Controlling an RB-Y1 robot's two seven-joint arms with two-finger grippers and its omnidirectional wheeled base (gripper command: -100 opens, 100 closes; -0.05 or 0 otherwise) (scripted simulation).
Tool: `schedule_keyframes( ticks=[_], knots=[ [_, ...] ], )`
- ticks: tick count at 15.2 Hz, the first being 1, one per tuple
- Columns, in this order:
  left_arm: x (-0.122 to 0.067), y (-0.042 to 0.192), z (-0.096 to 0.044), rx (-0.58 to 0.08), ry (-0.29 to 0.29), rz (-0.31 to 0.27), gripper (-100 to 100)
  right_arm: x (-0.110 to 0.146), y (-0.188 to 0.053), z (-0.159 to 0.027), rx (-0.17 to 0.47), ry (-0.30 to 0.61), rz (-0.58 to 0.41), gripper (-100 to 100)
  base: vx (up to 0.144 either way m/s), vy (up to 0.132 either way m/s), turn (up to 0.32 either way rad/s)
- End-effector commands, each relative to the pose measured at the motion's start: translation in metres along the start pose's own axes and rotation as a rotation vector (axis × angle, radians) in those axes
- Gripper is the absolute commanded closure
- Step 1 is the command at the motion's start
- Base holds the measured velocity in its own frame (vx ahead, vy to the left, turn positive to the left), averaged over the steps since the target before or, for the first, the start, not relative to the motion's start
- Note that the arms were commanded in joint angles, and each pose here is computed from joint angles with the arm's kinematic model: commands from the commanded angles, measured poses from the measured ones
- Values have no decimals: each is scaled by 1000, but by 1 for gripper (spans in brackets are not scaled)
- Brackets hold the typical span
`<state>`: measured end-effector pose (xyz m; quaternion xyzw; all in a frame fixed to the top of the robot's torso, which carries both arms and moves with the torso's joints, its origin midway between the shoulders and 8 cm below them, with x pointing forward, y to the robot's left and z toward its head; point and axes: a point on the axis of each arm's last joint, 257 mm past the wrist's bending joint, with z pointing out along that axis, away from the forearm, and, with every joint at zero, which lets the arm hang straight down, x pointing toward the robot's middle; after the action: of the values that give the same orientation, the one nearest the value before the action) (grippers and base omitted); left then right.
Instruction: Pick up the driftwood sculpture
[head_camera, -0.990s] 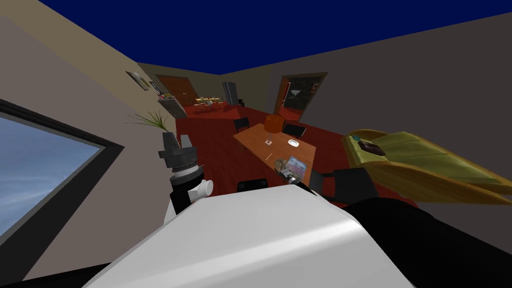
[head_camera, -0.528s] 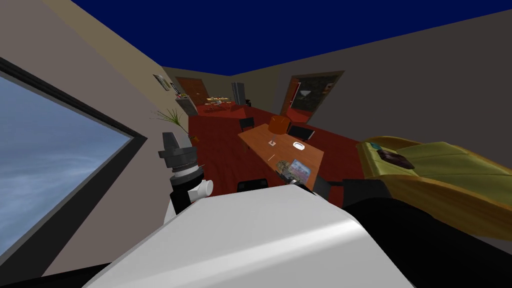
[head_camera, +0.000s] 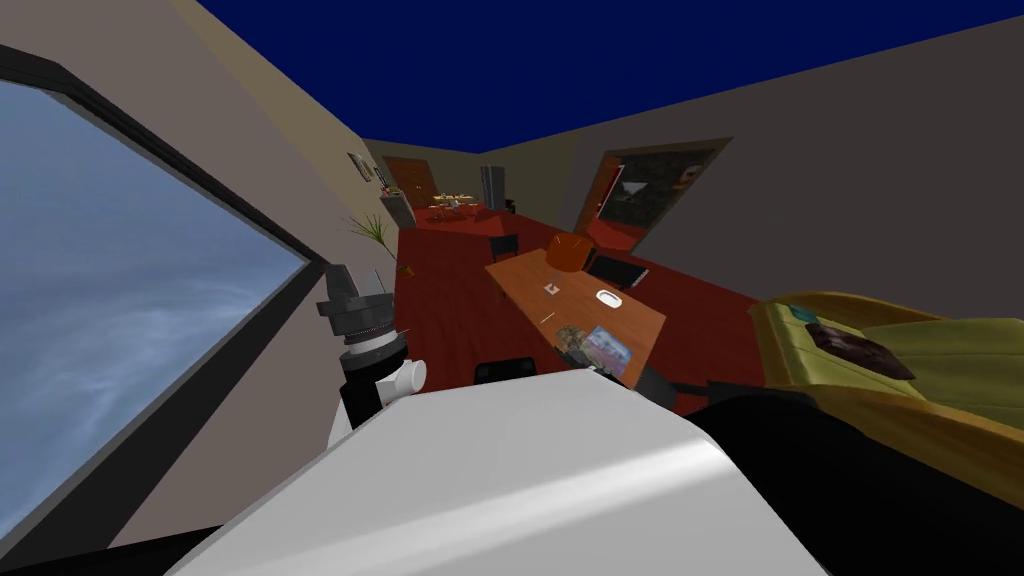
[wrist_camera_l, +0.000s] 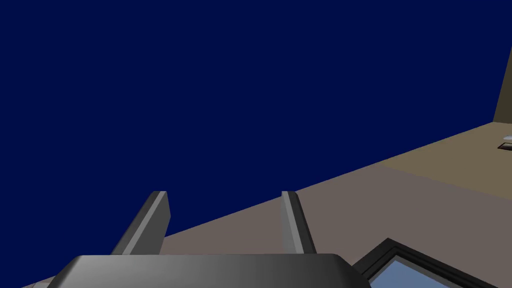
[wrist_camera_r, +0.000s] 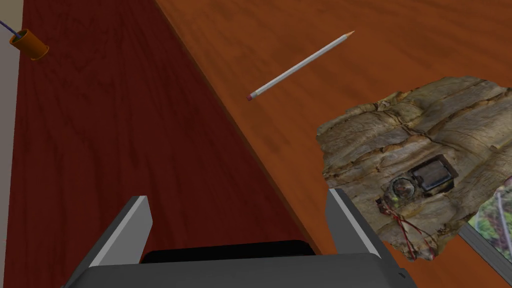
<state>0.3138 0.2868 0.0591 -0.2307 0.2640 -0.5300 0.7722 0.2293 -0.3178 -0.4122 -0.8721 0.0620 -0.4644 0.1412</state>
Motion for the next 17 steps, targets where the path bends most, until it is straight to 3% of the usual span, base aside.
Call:
schedule_keyframes(
  ticks=[1,3,4,7,8,11,12,15,17],
  knots=[
    [0,0,0,0,0,0,0,-6,6,-2,-8,-17,46,-100,-24,-50,130],
    [0,0,0,0,0,0,0,-6,6,-2,-8,-17,71,-100,-9,-23,-32],
    [0,0,0,0,0,0,0,-22,18,-10,-33,-63,108,-100,-15,-23,303],
    [0,0,0,0,0,0,0,-22,18,-10,-34,-62,159,-100,-21,-39,188],
    [0,0,0,0,0,0,0,-38,30,-18,-61,-105,188,-100,-28,-39,296],
    [0,0,0,0,0,0,0,-38,30,-18,-64,-104,245,-100,-26,-43,162],
    [0,0,0,0,0,0,0,-53,41,-26,-91,-142,272,-100,-16,-30,237],
    [0,0,0,0,0,0,0,-53,41,-26,-95,-140,326,-100,-17,-40,165],
    [0,0,0,0,0,0,0,-66,52,-35,-126,-174,376,-100,-18,-37,295]
  ],
)
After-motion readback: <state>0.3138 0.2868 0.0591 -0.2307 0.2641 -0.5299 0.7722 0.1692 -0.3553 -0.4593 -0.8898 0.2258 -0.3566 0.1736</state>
